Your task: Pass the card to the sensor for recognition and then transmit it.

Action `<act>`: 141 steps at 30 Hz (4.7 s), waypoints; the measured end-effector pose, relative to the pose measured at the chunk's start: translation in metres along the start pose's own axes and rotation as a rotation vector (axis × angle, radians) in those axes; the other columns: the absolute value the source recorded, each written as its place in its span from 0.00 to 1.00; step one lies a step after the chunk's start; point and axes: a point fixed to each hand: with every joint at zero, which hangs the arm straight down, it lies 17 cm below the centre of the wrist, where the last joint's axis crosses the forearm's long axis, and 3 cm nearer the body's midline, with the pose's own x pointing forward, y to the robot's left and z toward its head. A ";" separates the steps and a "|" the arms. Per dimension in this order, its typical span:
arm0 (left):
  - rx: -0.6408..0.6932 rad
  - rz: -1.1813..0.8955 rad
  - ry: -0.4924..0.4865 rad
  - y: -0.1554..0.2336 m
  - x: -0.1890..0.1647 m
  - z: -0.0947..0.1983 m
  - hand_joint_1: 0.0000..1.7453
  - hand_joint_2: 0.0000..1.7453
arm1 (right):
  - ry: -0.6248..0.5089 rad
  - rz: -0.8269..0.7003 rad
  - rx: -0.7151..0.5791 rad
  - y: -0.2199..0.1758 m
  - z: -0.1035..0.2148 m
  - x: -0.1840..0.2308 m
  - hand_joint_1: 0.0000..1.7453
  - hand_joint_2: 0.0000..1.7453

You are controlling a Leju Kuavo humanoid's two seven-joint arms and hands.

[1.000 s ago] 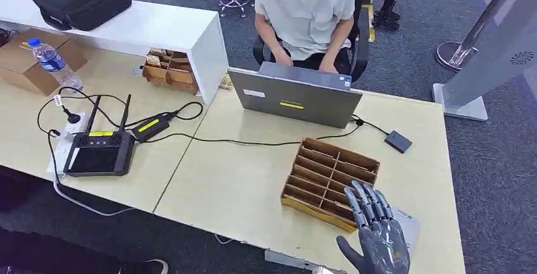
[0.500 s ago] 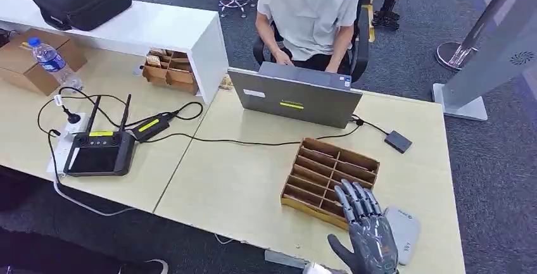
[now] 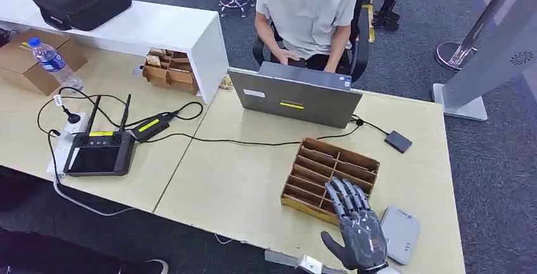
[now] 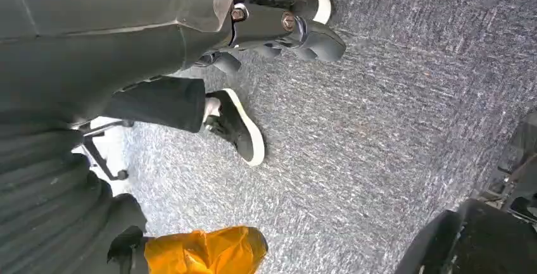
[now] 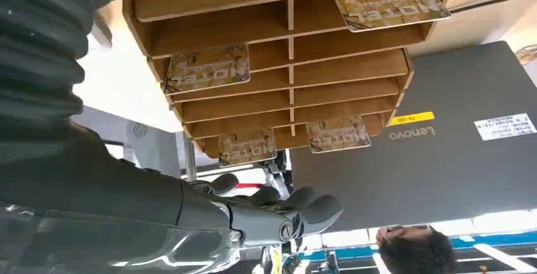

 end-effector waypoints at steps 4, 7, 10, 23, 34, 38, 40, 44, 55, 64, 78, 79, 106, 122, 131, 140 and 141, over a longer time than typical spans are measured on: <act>-0.002 -0.003 0.000 0.000 0.000 0.000 0.00 1.00 | 0.015 0.011 0.012 0.005 -0.001 -0.006 0.00 1.00; -0.003 -0.005 0.000 0.000 0.000 0.000 0.00 1.00 | 0.034 0.037 0.016 0.007 -0.001 -0.014 0.00 1.00; -0.006 -0.008 0.000 -0.001 0.000 0.000 0.00 1.00 | 0.069 0.062 0.014 0.006 0.000 -0.028 0.00 1.00; -0.006 -0.006 -0.021 -0.001 0.009 0.000 0.00 1.00 | 0.162 0.129 0.005 -0.001 0.005 -0.072 0.00 1.00; -0.002 0.001 -0.040 0.001 0.021 0.000 0.00 1.00 | 0.165 0.139 0.008 -0.002 0.006 -0.076 1.00 1.00; 0.000 0.000 -0.047 0.003 0.024 0.000 0.00 1.00 | 0.167 0.140 0.006 -0.003 0.006 -0.077 1.00 1.00; -0.001 -0.001 -0.048 0.003 0.025 0.000 0.00 1.00 | 0.171 0.141 0.004 -0.004 0.006 -0.079 1.00 1.00; 0.000 -0.001 -0.050 0.003 0.025 0.000 0.00 1.00 | 0.175 0.142 0.003 -0.005 0.006 -0.081 1.00 1.00; 0.001 0.000 -0.052 0.002 0.027 -0.001 0.00 1.00 | 0.179 0.134 0.003 -0.005 0.006 -0.082 1.00 1.00; 0.012 0.004 -0.064 0.005 0.029 -0.001 0.00 1.00 | 0.178 0.113 0.005 -0.007 0.006 -0.083 1.00 1.00; 0.035 -0.013 -0.065 0.012 0.031 -0.001 0.00 1.00 | 0.136 0.126 -0.087 -0.041 -0.008 -0.070 1.00 1.00; 0.035 -0.014 -0.065 0.013 0.031 -0.001 0.00 1.00 | 0.133 0.128 -0.096 -0.045 -0.010 -0.069 1.00 1.00; -0.008 -0.108 -0.077 0.015 0.063 0.000 0.00 1.00 | 0.037 0.221 -0.447 -0.178 -0.082 -0.042 1.00 1.00; -0.033 -0.226 -0.110 0.015 0.082 0.003 0.00 1.00 | 0.085 0.410 -0.424 -0.234 -0.187 -0.058 1.00 1.00; -0.015 -0.276 -0.065 0.019 0.083 0.002 0.00 1.00 | 0.164 0.473 -0.354 -0.227 -0.213 -0.090 1.00 1.00; -0.065 -0.289 -0.066 0.004 0.091 0.005 0.00 1.00 | 0.186 0.475 -0.304 -0.208 -0.216 -0.108 0.00 1.00; -0.065 -0.288 -0.066 0.004 0.091 0.005 0.00 1.00 | 0.190 0.474 -0.300 -0.207 -0.216 -0.110 0.00 1.00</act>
